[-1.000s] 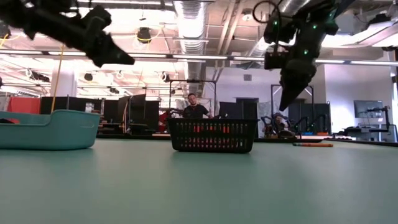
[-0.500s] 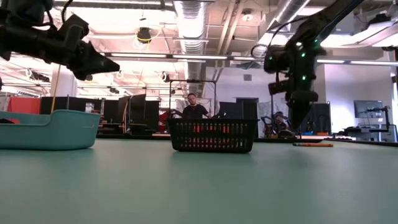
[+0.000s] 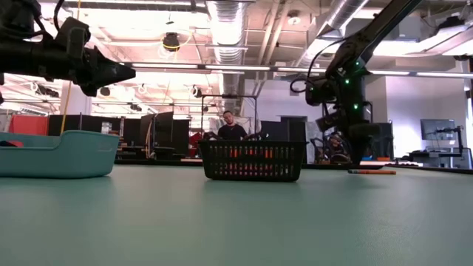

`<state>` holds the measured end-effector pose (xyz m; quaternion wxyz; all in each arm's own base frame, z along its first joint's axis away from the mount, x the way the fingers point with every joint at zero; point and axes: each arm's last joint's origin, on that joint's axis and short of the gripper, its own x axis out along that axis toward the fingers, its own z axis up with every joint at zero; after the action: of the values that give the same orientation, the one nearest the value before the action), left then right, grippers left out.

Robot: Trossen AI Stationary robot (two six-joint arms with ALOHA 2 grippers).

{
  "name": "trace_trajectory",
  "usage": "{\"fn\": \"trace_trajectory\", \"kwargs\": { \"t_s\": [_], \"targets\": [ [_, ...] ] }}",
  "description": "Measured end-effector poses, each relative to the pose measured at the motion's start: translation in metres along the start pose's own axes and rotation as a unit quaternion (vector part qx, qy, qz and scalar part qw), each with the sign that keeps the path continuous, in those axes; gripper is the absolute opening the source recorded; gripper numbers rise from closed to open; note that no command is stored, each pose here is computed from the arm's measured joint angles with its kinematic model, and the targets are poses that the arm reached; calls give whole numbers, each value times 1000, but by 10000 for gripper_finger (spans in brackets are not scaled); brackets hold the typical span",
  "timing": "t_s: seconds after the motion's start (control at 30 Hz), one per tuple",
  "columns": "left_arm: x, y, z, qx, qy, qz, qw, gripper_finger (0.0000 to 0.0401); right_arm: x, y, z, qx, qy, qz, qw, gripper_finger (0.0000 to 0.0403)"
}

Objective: Sort crayons
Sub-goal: Put the blue crayon into the light blue bin

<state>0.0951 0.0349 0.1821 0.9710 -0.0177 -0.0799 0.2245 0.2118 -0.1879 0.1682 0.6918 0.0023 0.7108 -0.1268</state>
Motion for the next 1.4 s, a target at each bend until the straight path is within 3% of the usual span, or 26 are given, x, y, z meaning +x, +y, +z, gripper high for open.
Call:
{"fn": "trace_trajectory", "kwargs": {
  "t_s": [0.17, 0.47, 1.4],
  "targets": [
    [-1, 0, -2, 2, 11, 2, 1000, 28, 6, -4, -1, -9, 17, -5, 1000, 71],
    [-2, 1, -18, -3, 102, 1, 995, 28, 8, -6, -2, -18, 15, -5, 1000, 71],
    [-1, 1, -19, -2, 110, 3, 994, 28, 17, -8, -2, -38, -22, 1, 999, 67]
  ]
}}
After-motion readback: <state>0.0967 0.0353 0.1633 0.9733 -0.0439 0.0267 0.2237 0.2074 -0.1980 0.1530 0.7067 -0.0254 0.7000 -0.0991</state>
